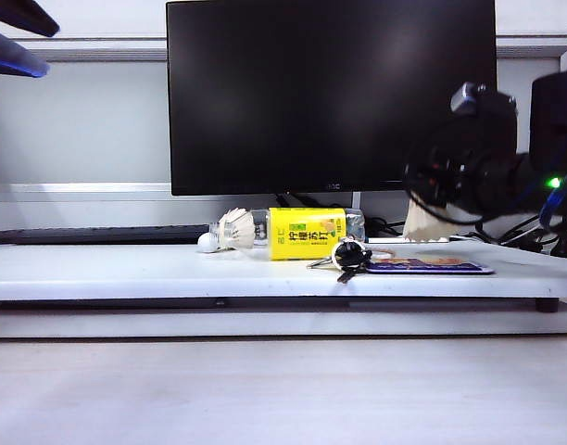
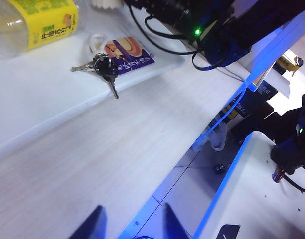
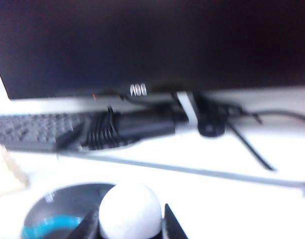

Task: Stack the badminton balls on the table vertically.

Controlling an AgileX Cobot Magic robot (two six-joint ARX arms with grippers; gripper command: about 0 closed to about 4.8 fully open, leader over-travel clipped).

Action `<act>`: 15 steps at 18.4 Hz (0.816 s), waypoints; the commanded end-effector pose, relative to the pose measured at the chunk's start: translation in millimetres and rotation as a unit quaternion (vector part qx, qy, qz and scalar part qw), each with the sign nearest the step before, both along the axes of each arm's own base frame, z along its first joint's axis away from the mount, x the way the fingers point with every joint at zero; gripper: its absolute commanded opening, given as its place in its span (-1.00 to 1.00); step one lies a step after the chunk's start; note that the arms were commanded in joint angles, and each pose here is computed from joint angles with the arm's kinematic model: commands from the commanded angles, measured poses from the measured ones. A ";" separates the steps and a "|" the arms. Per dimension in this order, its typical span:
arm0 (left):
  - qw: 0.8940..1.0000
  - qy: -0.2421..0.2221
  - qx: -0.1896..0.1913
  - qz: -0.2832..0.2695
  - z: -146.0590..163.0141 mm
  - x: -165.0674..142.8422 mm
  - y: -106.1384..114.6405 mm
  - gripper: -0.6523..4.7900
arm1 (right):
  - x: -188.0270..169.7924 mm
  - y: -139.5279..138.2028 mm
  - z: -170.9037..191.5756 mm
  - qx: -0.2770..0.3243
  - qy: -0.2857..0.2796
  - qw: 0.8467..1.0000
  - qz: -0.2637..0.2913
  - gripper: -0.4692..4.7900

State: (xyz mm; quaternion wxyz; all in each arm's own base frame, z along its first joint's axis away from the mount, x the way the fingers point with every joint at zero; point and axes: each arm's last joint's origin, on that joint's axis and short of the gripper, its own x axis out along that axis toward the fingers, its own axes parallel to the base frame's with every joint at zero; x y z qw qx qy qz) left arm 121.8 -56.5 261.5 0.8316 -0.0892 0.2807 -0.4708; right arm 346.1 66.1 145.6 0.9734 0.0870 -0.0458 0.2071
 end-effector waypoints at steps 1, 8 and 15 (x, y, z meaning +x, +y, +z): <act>1.000 0.000 -0.001 0.000 1.3 -0.1 0.1 -0.18 | 0.5 0.2 -0.1 0.001 -0.004 1.000 0.000 -0.29; 1.000 0.000 -0.001 0.000 1.2 -0.1 0.1 -0.18 | 1.1 0.7 -6.5 -0.004 0.022 1.000 0.004 -0.21; 1.000 0.000 -0.001 -0.001 1.3 -0.1 0.1 -0.18 | 0.3 1.8 -4.5 -0.005 0.008 1.000 0.028 0.05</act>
